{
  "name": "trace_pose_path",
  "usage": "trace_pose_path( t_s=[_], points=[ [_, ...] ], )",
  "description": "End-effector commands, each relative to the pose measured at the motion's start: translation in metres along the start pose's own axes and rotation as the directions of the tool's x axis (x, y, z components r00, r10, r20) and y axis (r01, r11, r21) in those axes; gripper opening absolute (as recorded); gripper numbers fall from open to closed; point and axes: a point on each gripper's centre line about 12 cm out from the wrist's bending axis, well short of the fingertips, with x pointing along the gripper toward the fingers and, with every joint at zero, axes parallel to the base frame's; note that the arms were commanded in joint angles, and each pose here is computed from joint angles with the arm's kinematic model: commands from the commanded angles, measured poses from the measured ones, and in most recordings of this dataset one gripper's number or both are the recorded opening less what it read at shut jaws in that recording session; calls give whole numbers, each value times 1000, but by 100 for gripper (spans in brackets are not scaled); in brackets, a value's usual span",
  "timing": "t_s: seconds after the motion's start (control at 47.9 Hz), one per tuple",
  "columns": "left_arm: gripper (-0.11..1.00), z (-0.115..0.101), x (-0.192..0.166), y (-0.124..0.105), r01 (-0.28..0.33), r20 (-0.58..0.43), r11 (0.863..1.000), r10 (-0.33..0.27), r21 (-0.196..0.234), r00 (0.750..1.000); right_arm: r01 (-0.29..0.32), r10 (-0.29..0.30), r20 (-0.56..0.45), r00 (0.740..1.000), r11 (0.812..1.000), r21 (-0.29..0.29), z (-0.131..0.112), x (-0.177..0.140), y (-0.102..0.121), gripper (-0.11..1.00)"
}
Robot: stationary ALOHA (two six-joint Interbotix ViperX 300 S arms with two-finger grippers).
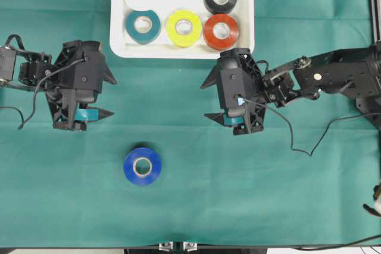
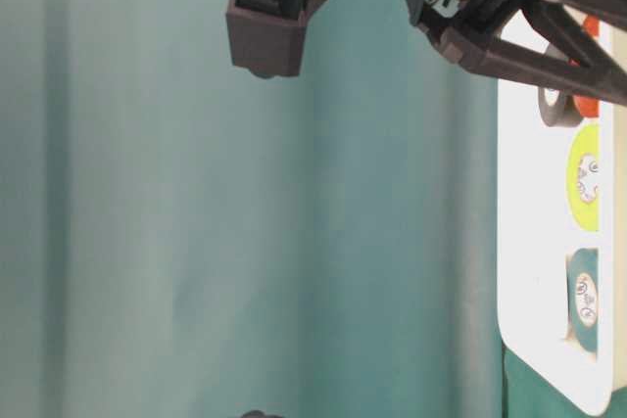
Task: Put the tape alternately from left to right into the white case.
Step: 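Lower the left gripper into the blue tape roll's hole and grasp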
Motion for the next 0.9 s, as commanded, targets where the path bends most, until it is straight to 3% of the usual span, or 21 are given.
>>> trace_pose_path(
  t_s=[0.0, 0.167, 0.271, 0.543, 0.877],
  points=[
    [85, 11, -4, -5, 11, 35, 1000, -11, 6, 999, -7, 7, 40, 999, 1000, 0, 11, -7, 2, 81],
    [85, 16, -1, -19, 43, 40, 999, -44, 14, 998, -6, 6, 37, 999, 1000, 0, 11, -7, 2, 81],
    [85, 19, 2, -29, 64, 36, 998, -64, -4, 997, -6, 6, 37, 999, 1000, 0, 11, -7, 2, 81],
    [85, 28, 17, -53, 108, 18, 984, -107, -140, 994, -6, 6, 36, 999, 1000, 0, 10, -7, 2, 81],
    [85, 42, 39, -77, 135, -3, 956, -140, -262, 990, -7, 7, 26, 1000, 1000, -1, 6, -7, 2, 81]
  ],
)
